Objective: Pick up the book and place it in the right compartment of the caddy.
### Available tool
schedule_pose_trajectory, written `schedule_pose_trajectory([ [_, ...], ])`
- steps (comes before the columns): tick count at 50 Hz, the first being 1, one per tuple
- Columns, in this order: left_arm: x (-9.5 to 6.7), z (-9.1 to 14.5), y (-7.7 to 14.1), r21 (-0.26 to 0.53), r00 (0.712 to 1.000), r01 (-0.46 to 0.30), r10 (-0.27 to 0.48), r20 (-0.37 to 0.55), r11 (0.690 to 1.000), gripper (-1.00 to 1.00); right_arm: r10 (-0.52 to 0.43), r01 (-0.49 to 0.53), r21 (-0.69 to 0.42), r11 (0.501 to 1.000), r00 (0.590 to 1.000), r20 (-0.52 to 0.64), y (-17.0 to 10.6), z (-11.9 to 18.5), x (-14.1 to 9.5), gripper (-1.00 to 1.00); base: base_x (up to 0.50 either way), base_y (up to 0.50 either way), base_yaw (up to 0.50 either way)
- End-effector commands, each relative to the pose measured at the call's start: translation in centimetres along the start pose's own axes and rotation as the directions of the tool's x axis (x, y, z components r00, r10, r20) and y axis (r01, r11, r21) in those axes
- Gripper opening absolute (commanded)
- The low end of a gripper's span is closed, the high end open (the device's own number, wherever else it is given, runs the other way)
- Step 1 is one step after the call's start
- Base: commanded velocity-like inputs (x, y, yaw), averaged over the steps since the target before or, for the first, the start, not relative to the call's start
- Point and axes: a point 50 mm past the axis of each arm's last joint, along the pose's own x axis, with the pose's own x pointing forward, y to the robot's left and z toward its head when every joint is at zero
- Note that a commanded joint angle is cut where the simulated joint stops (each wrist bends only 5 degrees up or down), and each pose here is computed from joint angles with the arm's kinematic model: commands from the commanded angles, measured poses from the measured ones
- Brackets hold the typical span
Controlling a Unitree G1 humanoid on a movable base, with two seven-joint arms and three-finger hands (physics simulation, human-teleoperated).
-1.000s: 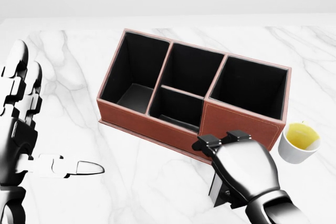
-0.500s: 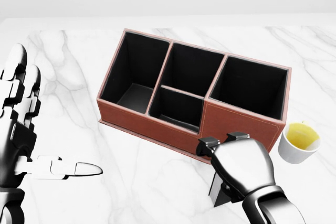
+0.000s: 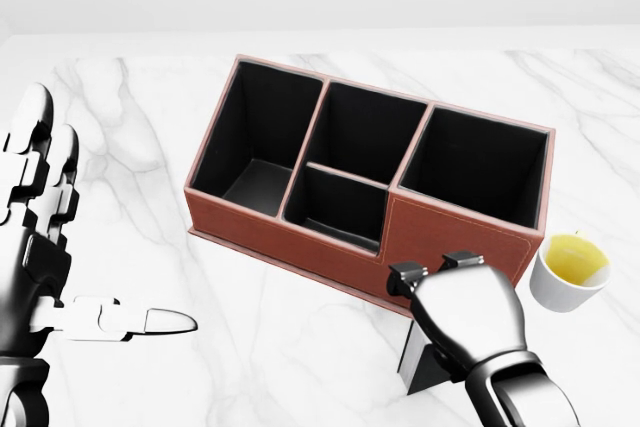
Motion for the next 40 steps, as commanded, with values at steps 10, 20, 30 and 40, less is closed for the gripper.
schedule_pose_trajectory([
  [10,0.0,-0.2,0.0,0.001,1.000,-0.003,0.003,-0.008,1.000,1.00,0.002,-0.003,-0.077,0.997,1.000,-0.004,1.4,-0.1,0.4,0.09,0.00,0.00,0.00],
  [20,0.0,-0.3,-0.1,0.001,1.000,-0.002,0.002,-0.013,1.000,1.00,-0.008,0.008,-0.105,0.994,1.000,-0.003,1.8,-0.3,0.8,0.09,0.00,0.00,0.00],
  [30,-0.1,-0.4,-0.1,0.001,1.000,-0.003,0.003,-0.018,1.000,1.00,-0.003,0.002,-0.131,0.991,1.000,-0.005,2.3,-0.5,0.8,0.09,0.00,0.00,0.00],
  [40,-0.1,-0.5,-0.1,0.000,1.000,-0.002,0.002,-0.022,1.000,1.00,0.007,-0.007,-0.152,0.988,1.000,-0.002,3.0,-0.5,0.8,0.11,0.00,0.00,0.00],
])
